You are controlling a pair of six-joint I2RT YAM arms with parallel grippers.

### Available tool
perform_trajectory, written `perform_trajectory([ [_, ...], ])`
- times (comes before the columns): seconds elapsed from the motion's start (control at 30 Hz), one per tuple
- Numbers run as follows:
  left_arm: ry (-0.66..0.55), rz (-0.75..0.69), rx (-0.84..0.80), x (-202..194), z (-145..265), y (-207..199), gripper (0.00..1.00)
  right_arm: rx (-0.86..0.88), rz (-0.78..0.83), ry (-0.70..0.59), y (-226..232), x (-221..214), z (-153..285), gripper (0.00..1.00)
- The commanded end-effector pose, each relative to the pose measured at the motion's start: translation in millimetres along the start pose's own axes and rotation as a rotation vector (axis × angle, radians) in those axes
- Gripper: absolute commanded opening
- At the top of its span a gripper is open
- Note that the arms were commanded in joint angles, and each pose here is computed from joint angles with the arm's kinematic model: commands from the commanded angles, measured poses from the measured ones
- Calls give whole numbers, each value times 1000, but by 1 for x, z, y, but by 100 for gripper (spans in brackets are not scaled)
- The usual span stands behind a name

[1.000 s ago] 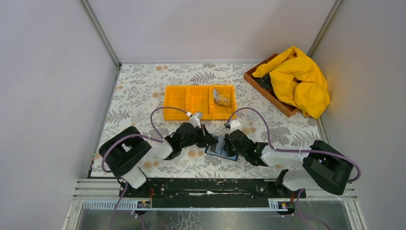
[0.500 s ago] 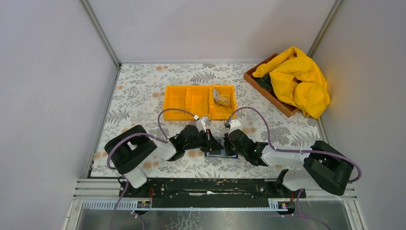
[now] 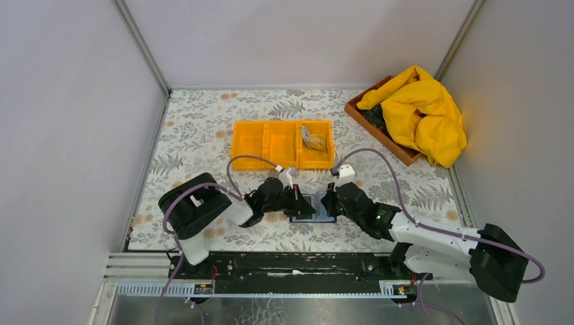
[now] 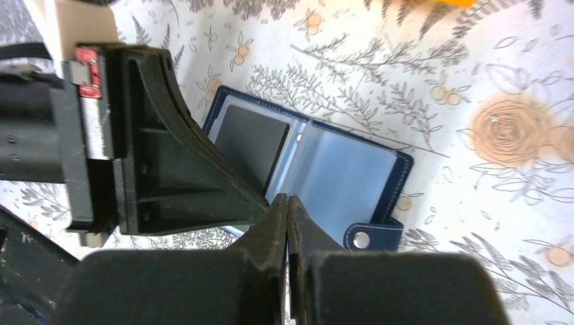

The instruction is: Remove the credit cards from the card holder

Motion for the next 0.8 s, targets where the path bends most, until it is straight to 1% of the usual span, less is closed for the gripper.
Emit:
perform_trajectory([
  [0.0,-9,-33,-73,5,-8,-14,0,-97,-27,-69,-12,10,17,0],
  [0.13,-7,-39,-75,6,-9,-15,0,-97,-15,-109,-14,16,23,6],
  [0.17,-8,-39,-75,6,-9,-15,0,-99,-6,-102,-14,16,22,8],
  [0.27,-19,-46,-87,7,-7,-19,0,-108,11,-52,-13,10,14,21],
  [0.3,-24,-46,-83,7,-6,-18,4,-110,6,-39,-12,7,11,24],
  [0.4,-60,-52,-54,10,-3,-17,28,-96,-7,-38,-11,2,4,27],
  [0.43,-74,-60,-40,11,-2,-16,37,-98,-9,-39,-11,0,3,25],
  [0.47,-79,-65,-31,12,-1,-15,43,-103,-9,-34,-12,-1,1,19],
  [0.53,-85,-69,-17,12,-1,-13,53,-114,-14,-23,-15,-2,-1,10],
  [0.6,-86,-72,-10,12,-1,-11,56,-113,-25,-5,-18,-4,-4,6],
  [0.67,-85,-73,-2,12,-3,-9,56,-105,-52,18,-22,-8,-7,1],
  [0.77,-88,-72,2,11,-3,-6,56,-87,-79,62,-25,-15,-12,0],
])
Point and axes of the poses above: each gripper's point midway between its finger pads, its own z axis back along the fingers, its own y axis along the line the jaws close on, x = y × z, the point moved 8 cm from there along z, back along the fingers, and after that the axes turned 11 degrees about z, right-handed, at the moved point
